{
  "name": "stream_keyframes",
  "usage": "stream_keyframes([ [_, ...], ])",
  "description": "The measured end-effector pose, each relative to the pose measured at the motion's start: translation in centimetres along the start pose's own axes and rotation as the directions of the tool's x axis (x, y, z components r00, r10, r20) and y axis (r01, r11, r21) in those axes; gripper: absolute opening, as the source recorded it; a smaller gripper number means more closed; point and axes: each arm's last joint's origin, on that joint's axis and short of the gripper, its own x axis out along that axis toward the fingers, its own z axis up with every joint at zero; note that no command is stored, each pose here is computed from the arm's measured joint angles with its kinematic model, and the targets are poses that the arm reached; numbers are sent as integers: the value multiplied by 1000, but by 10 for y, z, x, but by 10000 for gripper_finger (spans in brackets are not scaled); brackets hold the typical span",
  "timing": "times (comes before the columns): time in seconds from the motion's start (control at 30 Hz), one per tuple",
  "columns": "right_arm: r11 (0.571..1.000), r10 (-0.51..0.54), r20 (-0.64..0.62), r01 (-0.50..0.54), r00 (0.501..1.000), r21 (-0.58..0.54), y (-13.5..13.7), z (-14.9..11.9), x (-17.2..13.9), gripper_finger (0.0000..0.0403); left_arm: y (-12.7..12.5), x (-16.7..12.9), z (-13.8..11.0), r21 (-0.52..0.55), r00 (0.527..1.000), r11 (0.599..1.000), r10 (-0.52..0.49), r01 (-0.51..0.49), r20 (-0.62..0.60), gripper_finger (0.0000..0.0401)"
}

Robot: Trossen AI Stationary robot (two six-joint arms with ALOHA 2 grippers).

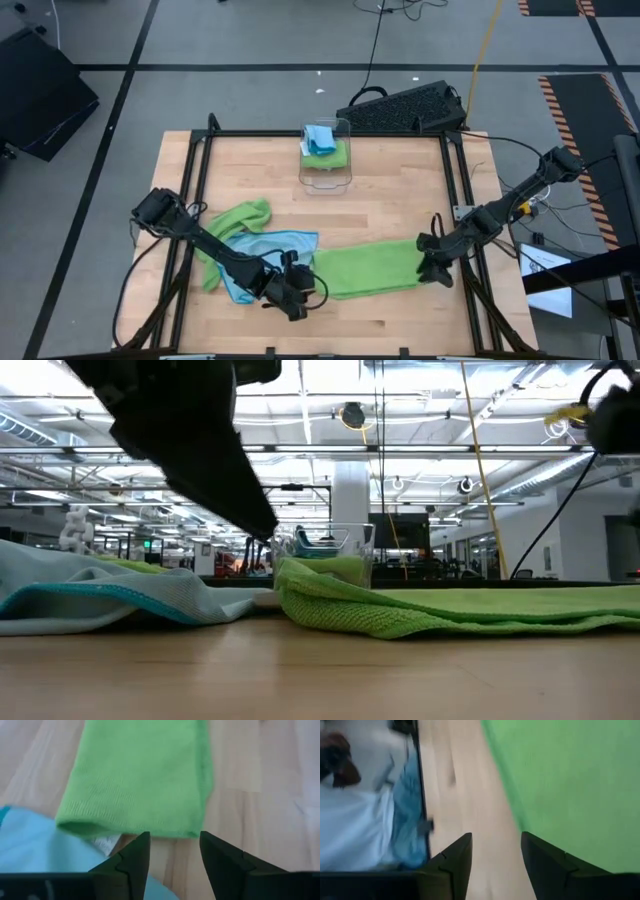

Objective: Fold microfiber towels
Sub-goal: Fold the right green towel

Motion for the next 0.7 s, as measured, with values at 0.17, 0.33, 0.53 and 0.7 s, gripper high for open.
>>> stream_keyframes([
  [0.17, 990, -3, 214, 34, 977, -139, 7, 11, 1, 160, -7, 11, -11, -49, 1000, 999, 1, -2, -18, 175],
  [0.33, 965, 26, 343, 66, 939, -253, 15, 18, 5, 160, -7, 33, -29, -58, 996, 998, 32, -37, -86, 175],
  [0.53, 941, 41, 407, 103, 912, -324, 22, 23, 18, 160, -7, 44, -28, 45, 998, 998, 52, -51, -30, 175],
  [0.7, 923, -18, 456, 190, 890, -336, 20, 28, 42, 160, -4, 50, -14, 178, 998, 983, 23, -34, 67, 175],
])
